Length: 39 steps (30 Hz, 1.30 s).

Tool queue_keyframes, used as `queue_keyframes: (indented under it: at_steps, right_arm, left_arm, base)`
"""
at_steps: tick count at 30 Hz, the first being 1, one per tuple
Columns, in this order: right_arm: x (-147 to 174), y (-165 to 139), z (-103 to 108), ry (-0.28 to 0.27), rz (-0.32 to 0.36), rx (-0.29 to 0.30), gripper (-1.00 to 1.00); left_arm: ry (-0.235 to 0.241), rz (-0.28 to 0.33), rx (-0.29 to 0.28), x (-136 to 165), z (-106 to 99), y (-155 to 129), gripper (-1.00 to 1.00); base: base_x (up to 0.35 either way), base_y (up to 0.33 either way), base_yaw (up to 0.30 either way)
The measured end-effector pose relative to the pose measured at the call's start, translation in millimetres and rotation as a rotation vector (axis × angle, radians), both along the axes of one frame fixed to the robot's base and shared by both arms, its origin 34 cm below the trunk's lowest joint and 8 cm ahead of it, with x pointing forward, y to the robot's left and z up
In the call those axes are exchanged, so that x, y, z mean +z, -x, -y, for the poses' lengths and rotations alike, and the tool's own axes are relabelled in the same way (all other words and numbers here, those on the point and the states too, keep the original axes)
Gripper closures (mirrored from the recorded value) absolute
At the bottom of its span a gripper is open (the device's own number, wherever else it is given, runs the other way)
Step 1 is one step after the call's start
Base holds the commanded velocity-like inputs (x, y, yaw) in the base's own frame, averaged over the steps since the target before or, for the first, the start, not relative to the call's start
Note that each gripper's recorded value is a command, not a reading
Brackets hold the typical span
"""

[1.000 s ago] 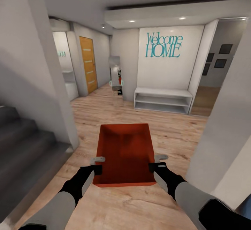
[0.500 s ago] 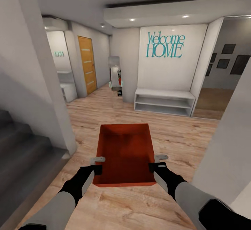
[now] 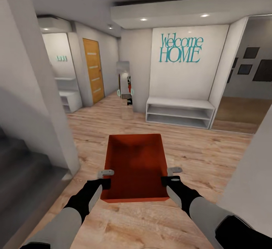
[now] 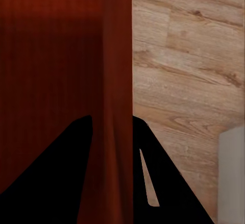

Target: Move the two storage containers from the living room to the garage. In the garage, place one container on the floor and stack the other container on top of it (either order is fine).

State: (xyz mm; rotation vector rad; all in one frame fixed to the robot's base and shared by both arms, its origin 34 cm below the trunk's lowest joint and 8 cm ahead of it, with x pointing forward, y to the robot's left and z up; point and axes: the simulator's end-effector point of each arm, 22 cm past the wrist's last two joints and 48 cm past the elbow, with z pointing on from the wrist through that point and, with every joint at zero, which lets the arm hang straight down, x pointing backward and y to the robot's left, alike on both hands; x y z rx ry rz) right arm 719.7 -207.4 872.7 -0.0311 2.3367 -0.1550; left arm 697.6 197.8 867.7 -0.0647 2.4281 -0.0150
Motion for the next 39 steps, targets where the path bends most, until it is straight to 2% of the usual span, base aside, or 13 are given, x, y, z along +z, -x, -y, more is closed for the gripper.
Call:
queue_keyframes:
  at_steps: [39]
  right_arm:
    - [0.2, -0.2, 0.0, 0.001, 0.001, 0.001, 1.00]
  left_arm:
    - [0.000, 0.001, 0.000, 0.0, 0.0, -0.1, 1.00]
  base:
    - [0.323, 0.000, 0.000]
